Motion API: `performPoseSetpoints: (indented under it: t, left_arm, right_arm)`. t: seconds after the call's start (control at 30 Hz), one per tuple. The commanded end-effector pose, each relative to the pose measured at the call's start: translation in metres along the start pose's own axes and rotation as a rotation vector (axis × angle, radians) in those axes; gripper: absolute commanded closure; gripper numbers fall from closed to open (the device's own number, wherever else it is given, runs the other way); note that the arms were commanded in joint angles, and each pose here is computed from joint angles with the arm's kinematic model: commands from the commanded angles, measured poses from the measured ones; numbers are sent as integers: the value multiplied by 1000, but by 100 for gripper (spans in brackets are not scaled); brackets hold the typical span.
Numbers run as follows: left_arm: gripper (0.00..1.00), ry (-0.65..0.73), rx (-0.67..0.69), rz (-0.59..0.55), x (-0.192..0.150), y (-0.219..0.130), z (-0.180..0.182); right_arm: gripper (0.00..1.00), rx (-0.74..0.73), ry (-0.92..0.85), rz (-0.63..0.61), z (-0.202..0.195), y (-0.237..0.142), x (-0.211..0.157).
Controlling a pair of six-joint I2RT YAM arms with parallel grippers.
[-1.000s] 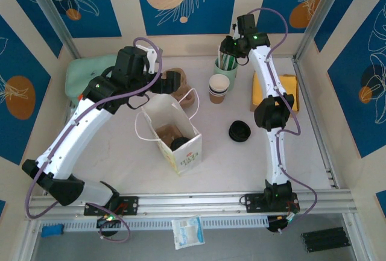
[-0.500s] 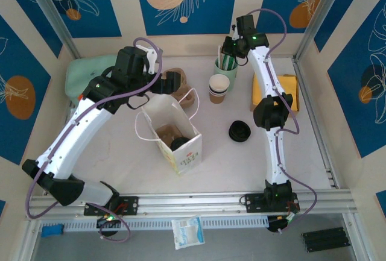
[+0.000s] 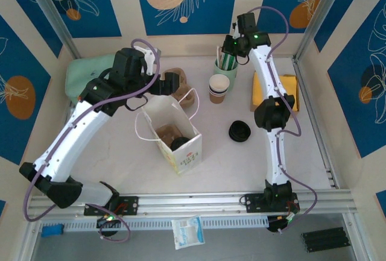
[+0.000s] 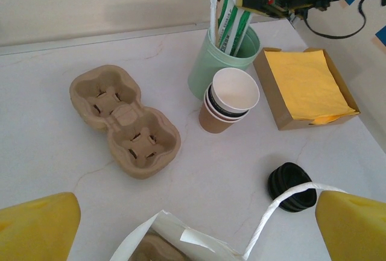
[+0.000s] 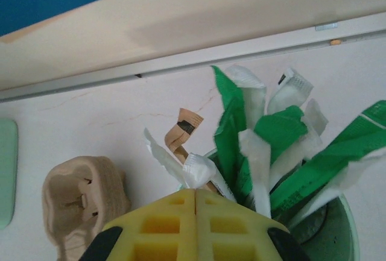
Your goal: Pack the takeout coffee
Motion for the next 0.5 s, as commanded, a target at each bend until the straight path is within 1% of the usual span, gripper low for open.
performPoseSetpoints:
  t: [0.0, 0.47]
  left_arm:
    - [1, -18, -10, -35, 5, -12, 2]
    - [1, -17, -10, -31, 2, -16, 2]
  right_arm:
    - [100, 48, -50, -85, 28, -53, 15]
    - [100, 12, -143, -235, 50, -116, 32]
Point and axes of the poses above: each hand's point on the last joint's axis, 136 mm out from that joint toward the fingers, its own y axis out along the fingers, its own z axis along the line the jaws close on, x = y × z, the point moved 3 cm from there along -y, back along the fingers, and after that the axes turned 4 degrees about y, right-handed, at the moved point
